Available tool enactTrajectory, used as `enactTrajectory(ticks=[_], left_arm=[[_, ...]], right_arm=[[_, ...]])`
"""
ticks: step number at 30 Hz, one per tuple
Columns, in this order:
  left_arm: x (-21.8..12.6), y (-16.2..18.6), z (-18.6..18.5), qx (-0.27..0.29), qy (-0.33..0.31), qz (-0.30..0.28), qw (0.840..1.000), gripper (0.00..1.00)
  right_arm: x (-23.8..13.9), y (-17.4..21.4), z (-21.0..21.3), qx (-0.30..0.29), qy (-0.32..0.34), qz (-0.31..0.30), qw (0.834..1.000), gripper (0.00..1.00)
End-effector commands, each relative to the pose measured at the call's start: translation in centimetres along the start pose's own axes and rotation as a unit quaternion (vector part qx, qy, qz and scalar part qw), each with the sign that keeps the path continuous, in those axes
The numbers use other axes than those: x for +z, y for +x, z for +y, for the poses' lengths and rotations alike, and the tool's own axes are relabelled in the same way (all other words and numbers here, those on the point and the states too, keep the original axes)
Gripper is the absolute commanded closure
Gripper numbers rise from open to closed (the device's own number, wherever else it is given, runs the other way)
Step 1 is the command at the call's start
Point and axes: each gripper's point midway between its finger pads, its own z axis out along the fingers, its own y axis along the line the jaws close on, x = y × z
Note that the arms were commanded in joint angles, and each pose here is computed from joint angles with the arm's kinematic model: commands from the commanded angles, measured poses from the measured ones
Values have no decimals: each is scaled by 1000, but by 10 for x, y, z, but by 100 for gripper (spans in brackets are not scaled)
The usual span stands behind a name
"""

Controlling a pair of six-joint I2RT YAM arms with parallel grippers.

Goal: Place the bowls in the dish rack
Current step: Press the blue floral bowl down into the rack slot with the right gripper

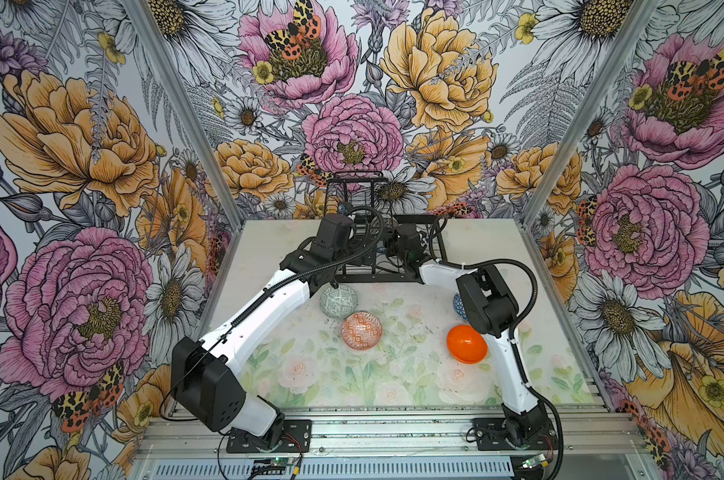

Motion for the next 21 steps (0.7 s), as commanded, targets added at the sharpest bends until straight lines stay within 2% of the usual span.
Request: enactTrajectory(ticks=[1,17,21], left_arm=[[1,-4,8,-7,-15,-9,1000,1],[4,-1,9,-9,-17,-5,1000,1],[5,-2,8,-10,-16,-4,1000,1]], right_arm=[[-8,4,-61,1,116,3,993,100],[-5,2,-61,8,119,20,993,100],[-2,2,-57,9,114,27,993,96]])
